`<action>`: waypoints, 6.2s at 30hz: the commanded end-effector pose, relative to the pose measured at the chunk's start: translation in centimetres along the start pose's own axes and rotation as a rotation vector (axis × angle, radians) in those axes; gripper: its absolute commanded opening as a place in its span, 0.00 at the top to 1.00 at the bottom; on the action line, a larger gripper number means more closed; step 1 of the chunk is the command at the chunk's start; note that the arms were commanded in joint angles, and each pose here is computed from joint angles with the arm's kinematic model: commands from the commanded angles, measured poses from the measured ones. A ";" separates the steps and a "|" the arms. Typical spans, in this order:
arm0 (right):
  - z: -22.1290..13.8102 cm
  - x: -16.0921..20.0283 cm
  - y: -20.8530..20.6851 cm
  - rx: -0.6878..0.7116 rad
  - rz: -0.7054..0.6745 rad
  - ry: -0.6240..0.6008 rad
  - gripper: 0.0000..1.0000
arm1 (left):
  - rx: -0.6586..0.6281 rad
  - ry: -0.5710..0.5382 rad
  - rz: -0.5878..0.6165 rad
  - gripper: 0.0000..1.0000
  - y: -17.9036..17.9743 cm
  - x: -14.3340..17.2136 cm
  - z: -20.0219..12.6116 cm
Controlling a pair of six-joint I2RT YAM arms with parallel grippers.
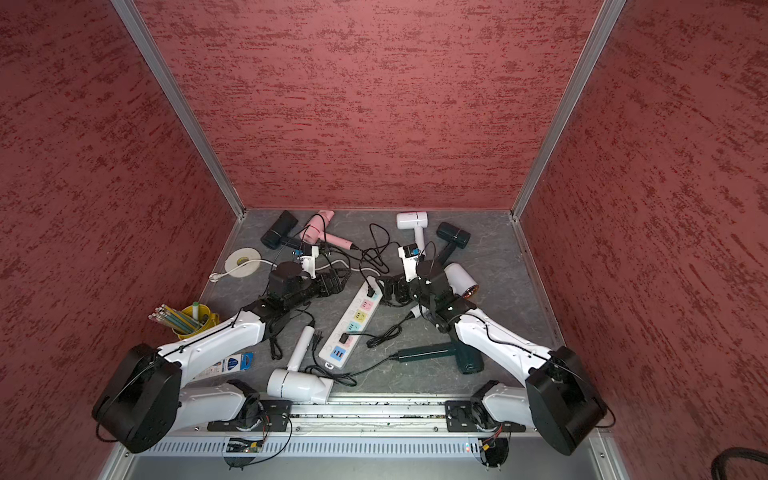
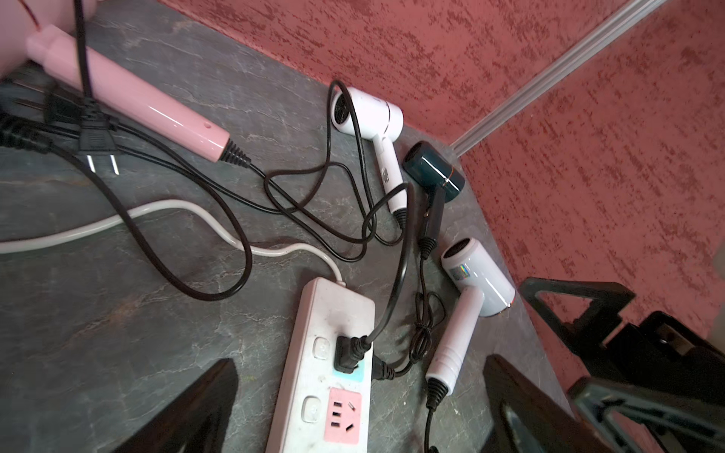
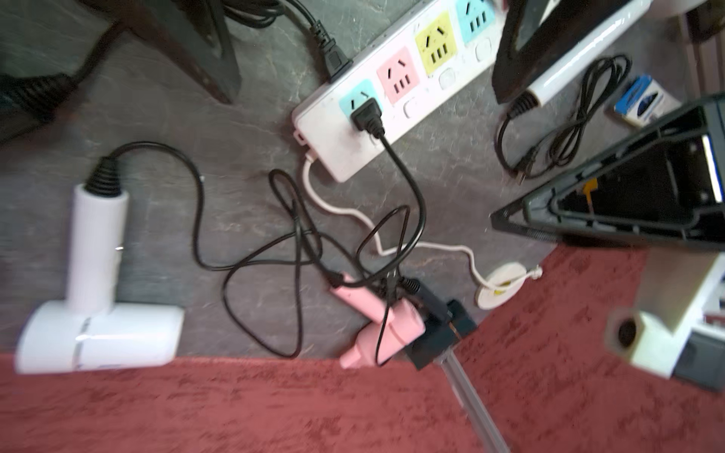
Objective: Charge the blow dryers
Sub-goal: Insert the plug into the socket, then pick up the plug from the center of the board.
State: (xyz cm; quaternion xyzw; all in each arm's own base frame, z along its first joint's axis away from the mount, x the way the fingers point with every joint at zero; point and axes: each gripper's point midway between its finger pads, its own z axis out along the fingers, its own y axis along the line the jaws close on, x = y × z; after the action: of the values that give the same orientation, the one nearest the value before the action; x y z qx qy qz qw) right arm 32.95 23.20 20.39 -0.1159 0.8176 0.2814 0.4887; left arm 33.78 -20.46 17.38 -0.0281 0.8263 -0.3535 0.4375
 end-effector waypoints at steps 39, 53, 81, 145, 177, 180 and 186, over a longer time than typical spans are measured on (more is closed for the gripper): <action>-4.3 -1.3 -9.6 0.320 0.053 -0.328 0.00 | -0.295 0.022 -0.376 0.13 12.9 -4.0 -2.2; -4.0 -1.7 -8.8 0.278 0.056 -0.314 0.00 | -0.472 0.129 -0.250 0.31 13.0 -8.7 0.1; -2.7 -1.2 -9.0 0.287 0.079 -0.255 0.00 | -0.685 0.364 -0.131 0.62 19.2 -9.6 15.4; -1.8 -2.9 2.0 -0.269 -0.001 -0.083 0.15 | -0.129 0.008 0.120 1.00 -4.6 -7.6 -4.5; 7.2 1.7 13.5 -0.445 -0.098 0.304 0.64 | 0.045 0.040 0.030 1.00 -3.0 -2.6 -2.4; 7.5 2.1 13.6 -0.454 -0.095 0.319 0.66 | 0.055 0.039 0.031 1.00 -3.2 -2.6 -2.5; 7.8 2.5 14.0 -0.483 -0.094 0.341 0.68 | 0.075 0.039 0.032 1.00 -3.6 -2.6 -2.5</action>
State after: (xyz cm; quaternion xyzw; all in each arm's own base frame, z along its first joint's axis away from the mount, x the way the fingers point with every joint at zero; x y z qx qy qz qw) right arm 31.19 38.43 19.47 -0.2965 0.8010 0.4115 0.3182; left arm 32.60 -20.53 21.31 0.0007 0.8341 -0.3629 0.4154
